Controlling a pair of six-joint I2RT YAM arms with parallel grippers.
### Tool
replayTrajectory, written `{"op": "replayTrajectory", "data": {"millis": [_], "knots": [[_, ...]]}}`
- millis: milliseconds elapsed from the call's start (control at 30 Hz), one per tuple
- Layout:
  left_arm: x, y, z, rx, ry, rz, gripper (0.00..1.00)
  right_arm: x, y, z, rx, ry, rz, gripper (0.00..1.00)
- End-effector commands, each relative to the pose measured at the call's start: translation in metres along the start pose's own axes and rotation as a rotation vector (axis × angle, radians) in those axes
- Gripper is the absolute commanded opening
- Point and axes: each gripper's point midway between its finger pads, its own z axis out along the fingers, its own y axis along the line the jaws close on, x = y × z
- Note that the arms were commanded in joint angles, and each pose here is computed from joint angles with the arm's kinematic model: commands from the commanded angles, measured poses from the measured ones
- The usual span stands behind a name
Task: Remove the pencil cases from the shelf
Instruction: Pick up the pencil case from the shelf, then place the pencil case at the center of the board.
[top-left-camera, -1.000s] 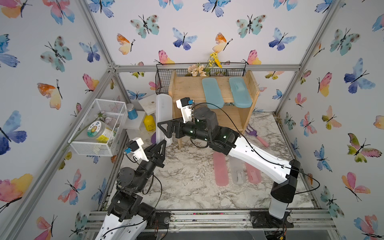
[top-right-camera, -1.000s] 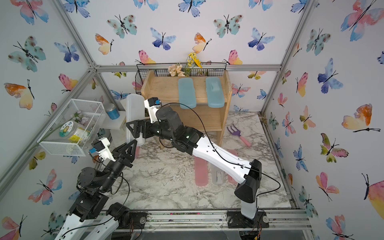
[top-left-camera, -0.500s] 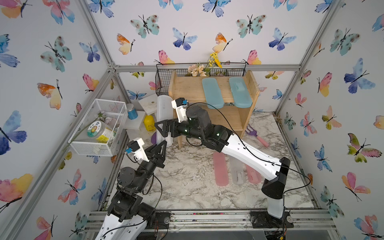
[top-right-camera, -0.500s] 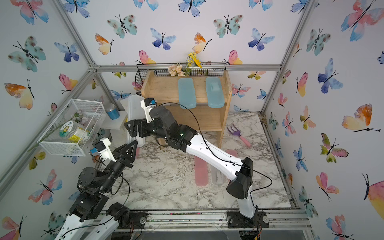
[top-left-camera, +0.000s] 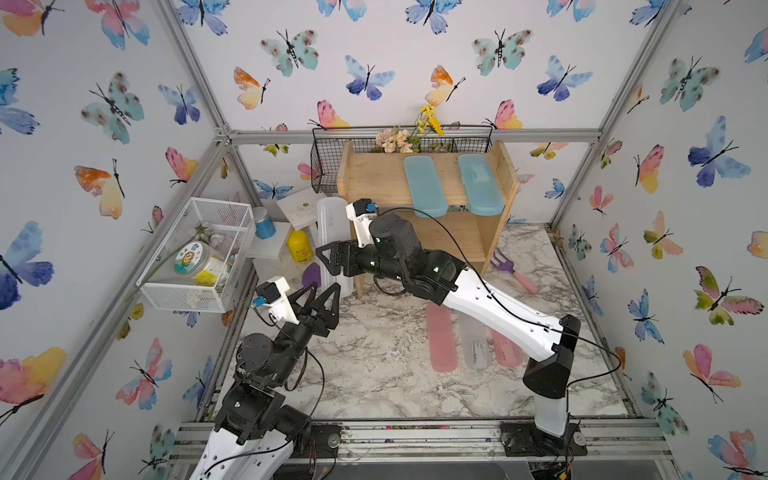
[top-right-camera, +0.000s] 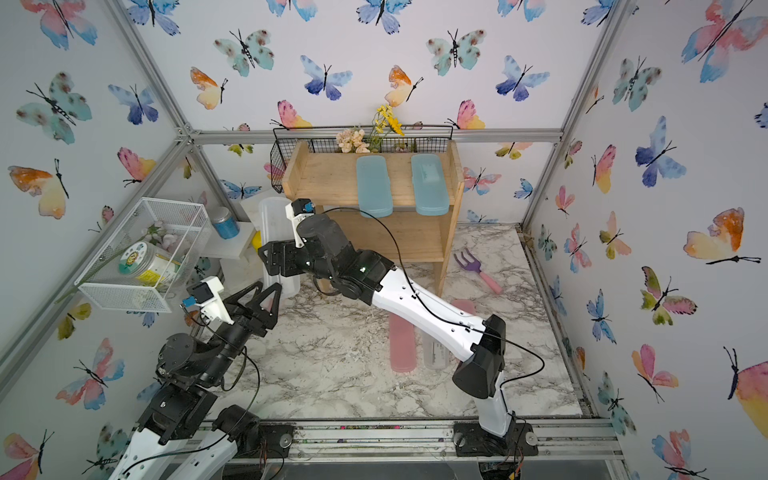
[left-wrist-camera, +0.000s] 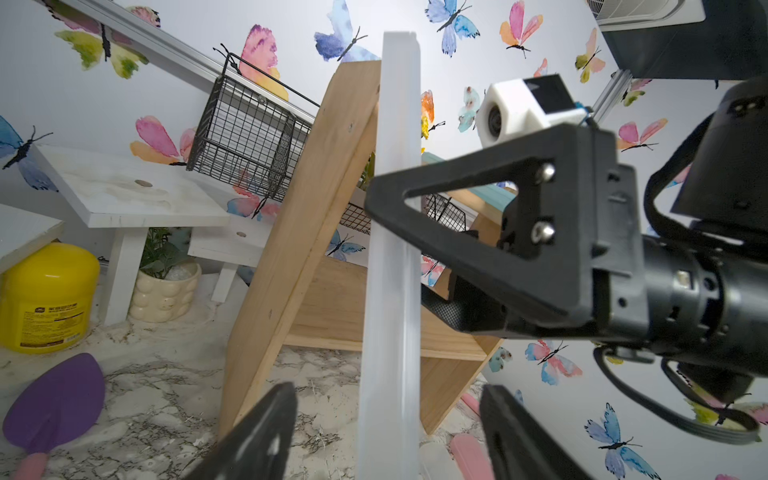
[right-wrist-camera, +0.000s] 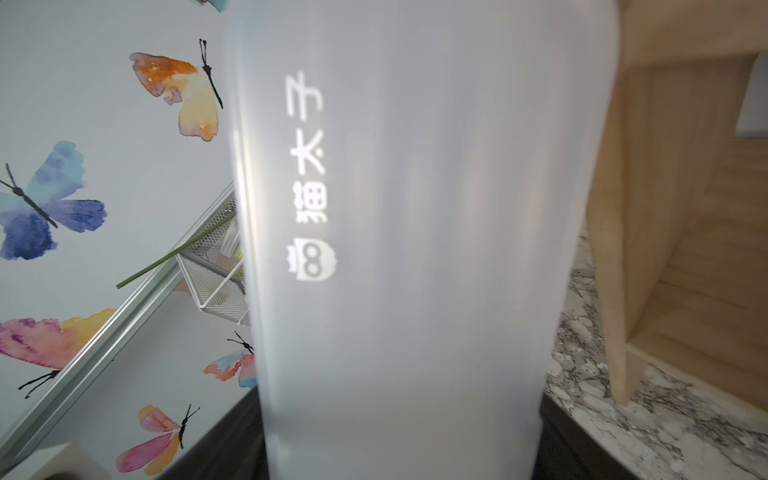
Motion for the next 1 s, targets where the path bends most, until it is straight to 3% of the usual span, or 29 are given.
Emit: {"op": "replayTrajectory", "data": {"millis": [0,167,533,767,967], "knots": [[-0.017,0.001,-0.006,-0.022,-0.064,0.001,0.99,-0.004,-0.013,-0.015,0.07,-0.019,-0.031,0.75],[-0.023,0.004,-0.011,-0.053,-0.081,-0.015,0.99,0.023,-0.041,-0.043,0.162,0.039,-0.057,0.77],[0.0,0.026,0.0,-0.146,-0.013,-0.079,0.99,0.2,-0.165,-0.118,0.416,0.295,0.114,0.79],[0.022,0.031,0.012,-0.147,0.055,-0.104,0.99,0.252,-0.198,-0.103,0.508,0.401,0.153,0.82],[0.033,0.035,0.012,-0.154,0.077,-0.109,0.99,0.27,-0.216,-0.083,0.548,0.439,0.184,0.83]]}}
